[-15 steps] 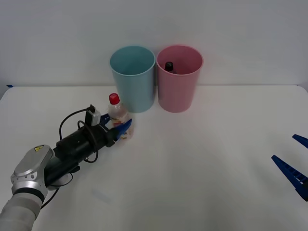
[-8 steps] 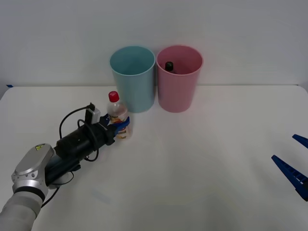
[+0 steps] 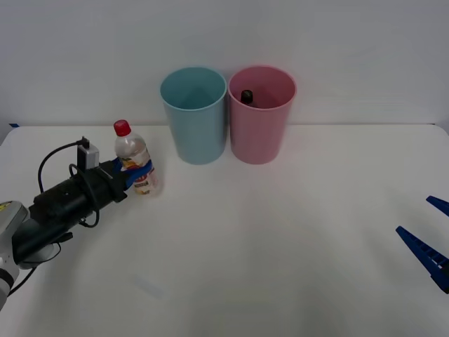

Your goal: Grasp the object on the table and drop it into the matching bin: aluminum can to the light blue bin, PET bottle to the pink bin.

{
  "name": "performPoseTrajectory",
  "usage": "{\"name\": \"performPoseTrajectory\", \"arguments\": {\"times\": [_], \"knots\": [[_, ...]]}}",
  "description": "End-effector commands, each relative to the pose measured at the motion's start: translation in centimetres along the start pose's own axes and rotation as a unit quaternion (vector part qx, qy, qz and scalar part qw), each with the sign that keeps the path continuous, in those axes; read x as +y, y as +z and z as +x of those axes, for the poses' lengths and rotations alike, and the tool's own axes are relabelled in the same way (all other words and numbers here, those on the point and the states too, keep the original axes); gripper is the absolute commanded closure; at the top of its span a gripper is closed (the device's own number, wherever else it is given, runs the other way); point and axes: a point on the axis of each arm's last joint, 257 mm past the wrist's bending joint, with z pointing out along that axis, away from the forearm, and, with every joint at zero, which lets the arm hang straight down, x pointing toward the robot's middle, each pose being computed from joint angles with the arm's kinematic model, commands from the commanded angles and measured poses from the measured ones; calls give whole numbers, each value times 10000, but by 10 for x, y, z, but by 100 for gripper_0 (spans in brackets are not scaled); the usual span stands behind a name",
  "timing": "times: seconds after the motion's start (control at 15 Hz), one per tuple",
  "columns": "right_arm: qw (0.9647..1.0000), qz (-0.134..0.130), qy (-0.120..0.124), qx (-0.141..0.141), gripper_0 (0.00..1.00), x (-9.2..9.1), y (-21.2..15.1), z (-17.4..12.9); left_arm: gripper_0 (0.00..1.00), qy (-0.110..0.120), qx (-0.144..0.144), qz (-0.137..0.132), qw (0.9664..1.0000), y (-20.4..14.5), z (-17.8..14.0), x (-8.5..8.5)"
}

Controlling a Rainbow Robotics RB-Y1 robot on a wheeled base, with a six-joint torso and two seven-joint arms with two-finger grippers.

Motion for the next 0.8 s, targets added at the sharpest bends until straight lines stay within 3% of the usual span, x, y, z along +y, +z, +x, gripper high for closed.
{"name": "performPoseTrajectory", "arguments": {"times": [0.07, 0.33, 0.6, 0.8], "knots": [[10000, 0, 0, 0, 0, 0, 0, 0, 100, -23, -122, -40, 9999, -16, -22, 18], [10000, 0, 0, 0, 0, 0, 0, 0, 100, -298, -463, 56, 9985, -25, -75, 28], [10000, 0, 0, 0, 0, 0, 0, 0, 100, -489, -921, 218, 9943, -28, -132, 24], [10000, 0, 0, 0, 0, 0, 0, 0, 100, -548, -1098, 372, 9917, -28, -171, 14]]}}
